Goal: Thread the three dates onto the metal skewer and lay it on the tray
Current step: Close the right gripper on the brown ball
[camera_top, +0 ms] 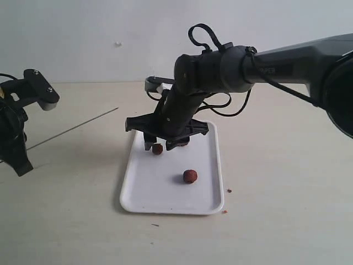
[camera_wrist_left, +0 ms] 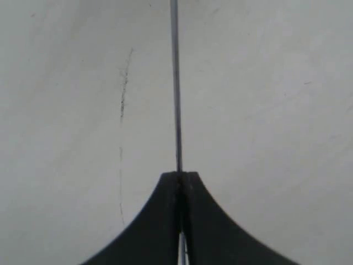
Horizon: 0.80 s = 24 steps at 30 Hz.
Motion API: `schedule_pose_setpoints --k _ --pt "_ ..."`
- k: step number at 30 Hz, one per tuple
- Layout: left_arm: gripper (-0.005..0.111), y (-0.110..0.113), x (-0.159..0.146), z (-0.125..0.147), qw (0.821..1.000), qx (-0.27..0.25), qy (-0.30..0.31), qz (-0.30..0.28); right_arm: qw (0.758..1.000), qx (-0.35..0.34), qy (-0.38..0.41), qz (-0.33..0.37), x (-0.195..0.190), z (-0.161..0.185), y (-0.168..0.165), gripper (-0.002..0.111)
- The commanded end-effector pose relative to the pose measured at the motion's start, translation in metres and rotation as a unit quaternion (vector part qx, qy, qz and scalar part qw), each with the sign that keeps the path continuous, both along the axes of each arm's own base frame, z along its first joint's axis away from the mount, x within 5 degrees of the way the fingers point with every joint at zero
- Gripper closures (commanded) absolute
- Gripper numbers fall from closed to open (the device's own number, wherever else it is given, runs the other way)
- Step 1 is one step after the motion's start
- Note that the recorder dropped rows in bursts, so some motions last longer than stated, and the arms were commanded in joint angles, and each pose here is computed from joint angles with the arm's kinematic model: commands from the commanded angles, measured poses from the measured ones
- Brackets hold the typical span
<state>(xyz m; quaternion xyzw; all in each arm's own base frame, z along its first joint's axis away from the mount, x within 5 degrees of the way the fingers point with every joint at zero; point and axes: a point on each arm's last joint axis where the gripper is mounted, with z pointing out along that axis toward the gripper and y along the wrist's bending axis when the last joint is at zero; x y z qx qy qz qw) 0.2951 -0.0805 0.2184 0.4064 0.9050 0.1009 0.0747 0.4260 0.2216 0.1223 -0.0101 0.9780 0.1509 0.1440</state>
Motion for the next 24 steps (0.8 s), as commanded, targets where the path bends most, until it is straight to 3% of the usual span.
schedule_pose_setpoints --k 1,15,24 --pt "0.107 -0.0003 -0.0001 -0.0011 1.0 -0.006 0.0 0.008 1.0 0.003 -0.01 -0.005 0.0045 -0.0119 0.0019 0.058" --pt "0.107 -0.0014 0.0012 -0.0009 1.0 -0.013 -0.007 0.008 1.0 0.005 -0.019 -0.009 0.0068 -0.0156 0.0022 0.058" --pt "0.107 -0.0014 0.0012 -0.0009 1.0 -0.013 -0.007 0.008 1.0 -0.001 -0.014 -0.004 0.0057 -0.0162 0.0016 0.079"
